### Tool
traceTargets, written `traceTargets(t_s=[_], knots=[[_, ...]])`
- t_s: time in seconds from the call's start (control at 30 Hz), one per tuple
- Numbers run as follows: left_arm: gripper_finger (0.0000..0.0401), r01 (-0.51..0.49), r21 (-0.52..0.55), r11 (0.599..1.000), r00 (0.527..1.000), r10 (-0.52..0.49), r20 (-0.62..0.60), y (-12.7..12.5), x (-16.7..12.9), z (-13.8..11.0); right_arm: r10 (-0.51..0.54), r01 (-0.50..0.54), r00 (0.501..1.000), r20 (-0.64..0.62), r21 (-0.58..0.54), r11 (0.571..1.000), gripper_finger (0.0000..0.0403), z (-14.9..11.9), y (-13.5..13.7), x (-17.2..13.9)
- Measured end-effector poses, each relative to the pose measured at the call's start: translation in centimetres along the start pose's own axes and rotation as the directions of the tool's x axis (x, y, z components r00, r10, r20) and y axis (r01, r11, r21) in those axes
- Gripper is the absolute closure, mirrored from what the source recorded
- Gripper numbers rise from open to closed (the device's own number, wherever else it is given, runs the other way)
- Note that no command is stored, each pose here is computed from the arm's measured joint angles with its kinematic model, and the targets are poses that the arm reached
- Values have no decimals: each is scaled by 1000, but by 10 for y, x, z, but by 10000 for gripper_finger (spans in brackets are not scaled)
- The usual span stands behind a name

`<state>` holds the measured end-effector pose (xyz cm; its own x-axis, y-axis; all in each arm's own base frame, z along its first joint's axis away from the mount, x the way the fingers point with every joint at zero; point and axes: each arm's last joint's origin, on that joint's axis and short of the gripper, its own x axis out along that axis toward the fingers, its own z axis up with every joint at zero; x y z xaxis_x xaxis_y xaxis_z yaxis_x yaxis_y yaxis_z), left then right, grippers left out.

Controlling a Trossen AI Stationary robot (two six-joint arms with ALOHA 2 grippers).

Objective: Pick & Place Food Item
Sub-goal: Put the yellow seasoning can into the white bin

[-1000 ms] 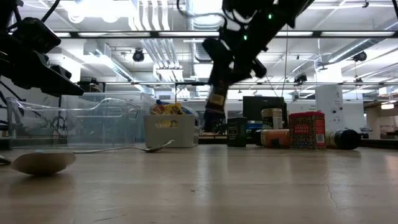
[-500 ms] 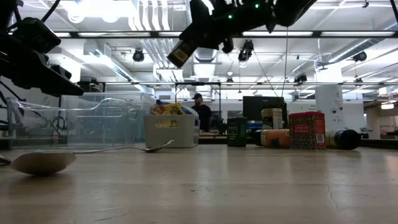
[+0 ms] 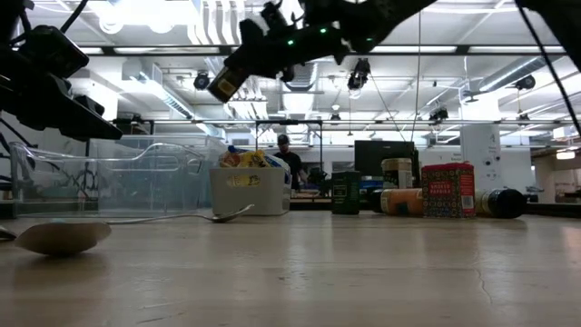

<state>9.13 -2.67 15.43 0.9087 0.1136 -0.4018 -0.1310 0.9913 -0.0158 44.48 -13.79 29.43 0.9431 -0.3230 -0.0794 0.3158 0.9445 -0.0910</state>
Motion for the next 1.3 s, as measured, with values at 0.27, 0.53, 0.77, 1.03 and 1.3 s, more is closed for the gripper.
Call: traceTargets(t_s=[0.27, 0.53, 0.77, 1.03, 1.3], knots=[[238, 0, 0, 1000, 1000, 0, 1, 0, 0, 0, 69, -72, 994, -82, -26, 997, 182, 1, -12, 47], [238, 1, 0, 1000, 1000, -1, 0, 0, 0, 0, 94, -105, 981, -170, -55, 993, 182, -9, -13, 80], [238, 0, 0, 1000, 1000, 0, 1, 0, 0, 0, 97, -115, 956, -276, -52, 992, 182, -19, -15, 95], [238, 0, 0, 1000, 1000, 0, 0, 0, 0, 0, 69, -94, 934, -350, -56, 994, 182, -29, -19, 99], [238, 0, 0, 1000, 1000, 0, 0, 0, 0, 0, 67, -94, 918, -391, -51, 994, 182, -34, -21, 98]])
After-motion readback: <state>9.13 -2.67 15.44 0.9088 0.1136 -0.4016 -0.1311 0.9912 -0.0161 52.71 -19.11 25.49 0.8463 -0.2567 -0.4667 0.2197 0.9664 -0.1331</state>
